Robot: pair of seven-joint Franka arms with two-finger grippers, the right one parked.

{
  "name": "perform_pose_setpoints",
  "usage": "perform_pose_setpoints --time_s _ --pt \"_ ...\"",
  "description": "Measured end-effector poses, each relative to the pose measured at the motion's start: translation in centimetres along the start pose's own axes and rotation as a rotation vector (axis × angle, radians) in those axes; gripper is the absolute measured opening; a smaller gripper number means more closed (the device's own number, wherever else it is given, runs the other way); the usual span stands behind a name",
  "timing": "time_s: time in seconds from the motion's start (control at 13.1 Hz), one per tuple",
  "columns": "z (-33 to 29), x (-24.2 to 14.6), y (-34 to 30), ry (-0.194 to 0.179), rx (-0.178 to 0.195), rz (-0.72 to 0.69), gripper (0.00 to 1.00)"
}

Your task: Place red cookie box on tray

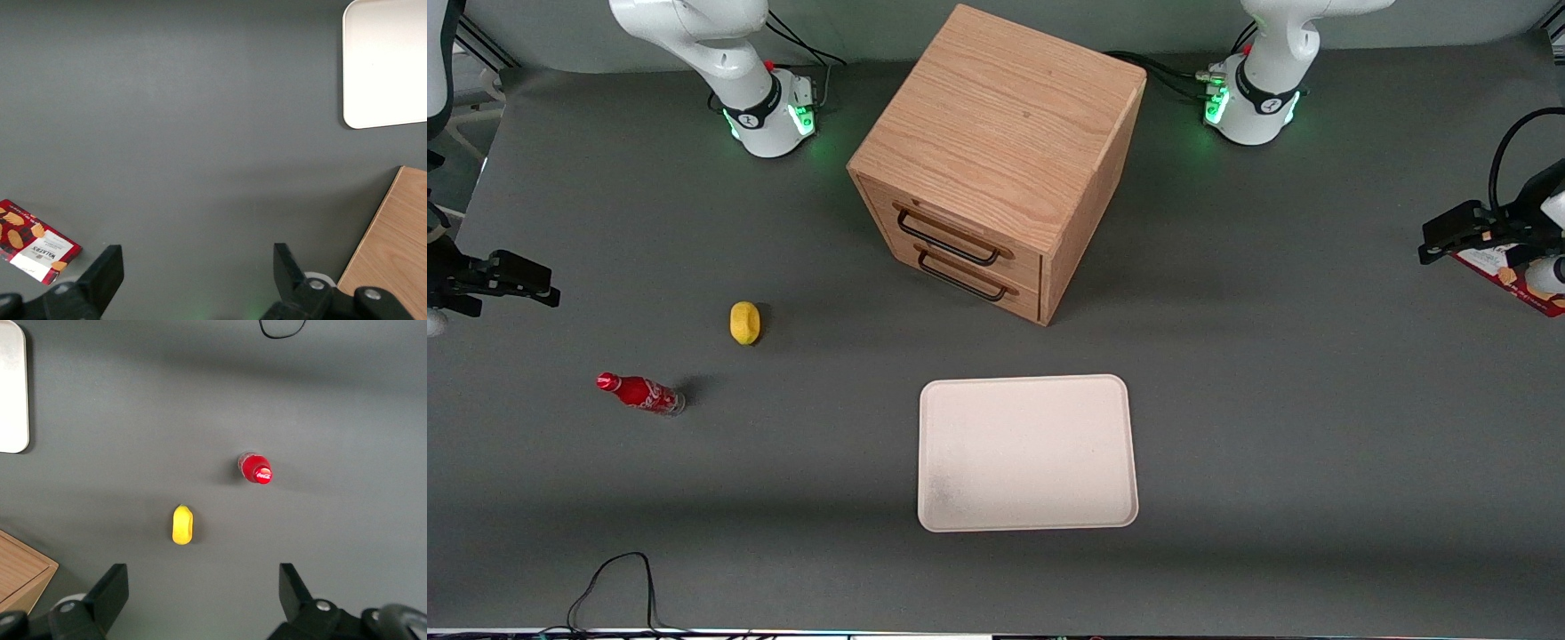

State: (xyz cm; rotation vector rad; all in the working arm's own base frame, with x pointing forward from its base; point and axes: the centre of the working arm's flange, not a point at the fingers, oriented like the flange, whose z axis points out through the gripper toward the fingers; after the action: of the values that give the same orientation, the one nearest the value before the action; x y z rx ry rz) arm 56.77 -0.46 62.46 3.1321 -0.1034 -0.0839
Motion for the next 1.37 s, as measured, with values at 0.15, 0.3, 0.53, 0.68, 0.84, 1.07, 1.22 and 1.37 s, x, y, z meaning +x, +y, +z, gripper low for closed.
perform_pose_setpoints --time_s 0.15,0.3,0.53,0.68,0.84,1.07,1.22,1.37 --pt "0.0 0.0 0.0 -0.001 0.000 -0.002 1.00" --pt "0.0 0.0 0.0 -0.003 0.000 -0.005 1.00" --pt "0.2 -0.4 -1.0 -0.027 0.000 -0.032 1.00" --pt "0.4 -1.0 -4.7 -0.048 -0.004 -0.101 1.00" --pt "0.7 -2.3 -10.8 -0.059 -0.013 -0.210 1.00" --pt "2.2 -5.1 -20.5 -0.084 -0.033 -0.379 1.00" --pt "4.1 -7.2 -26.7 -0.110 -0.027 -0.488 1.00" --pt "6.2 -9.5 -33.1 -0.097 -0.021 -0.598 1.00"
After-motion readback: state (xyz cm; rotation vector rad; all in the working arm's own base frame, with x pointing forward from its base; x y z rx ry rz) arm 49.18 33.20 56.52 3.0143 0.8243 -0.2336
